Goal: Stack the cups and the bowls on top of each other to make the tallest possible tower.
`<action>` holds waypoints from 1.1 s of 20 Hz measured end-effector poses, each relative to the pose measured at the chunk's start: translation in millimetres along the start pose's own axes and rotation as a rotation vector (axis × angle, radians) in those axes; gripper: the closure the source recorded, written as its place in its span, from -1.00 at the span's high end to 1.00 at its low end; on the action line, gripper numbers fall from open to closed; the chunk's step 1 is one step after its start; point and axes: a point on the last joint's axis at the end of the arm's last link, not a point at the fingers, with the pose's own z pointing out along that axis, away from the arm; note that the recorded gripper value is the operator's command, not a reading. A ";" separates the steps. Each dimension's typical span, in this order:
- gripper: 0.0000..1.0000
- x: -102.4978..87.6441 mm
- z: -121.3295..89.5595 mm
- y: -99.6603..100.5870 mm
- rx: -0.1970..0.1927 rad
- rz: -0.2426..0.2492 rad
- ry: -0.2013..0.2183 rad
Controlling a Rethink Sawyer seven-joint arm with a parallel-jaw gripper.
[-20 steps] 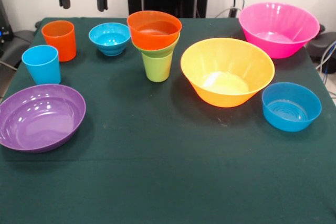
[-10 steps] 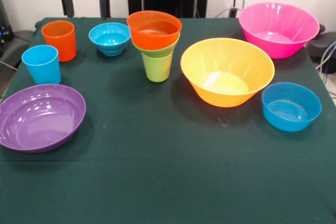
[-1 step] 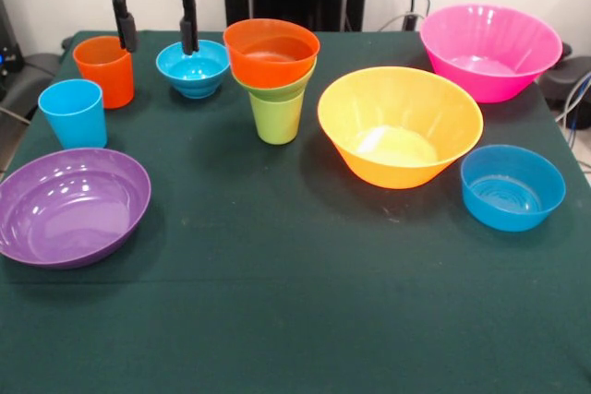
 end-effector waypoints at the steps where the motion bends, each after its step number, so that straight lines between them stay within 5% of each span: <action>1: 1.00 0.0 2.4 -0.2 0.000 -0.001 0.002; 22: 1.00 -11.5 31.7 -16.3 -0.018 0.026 0.005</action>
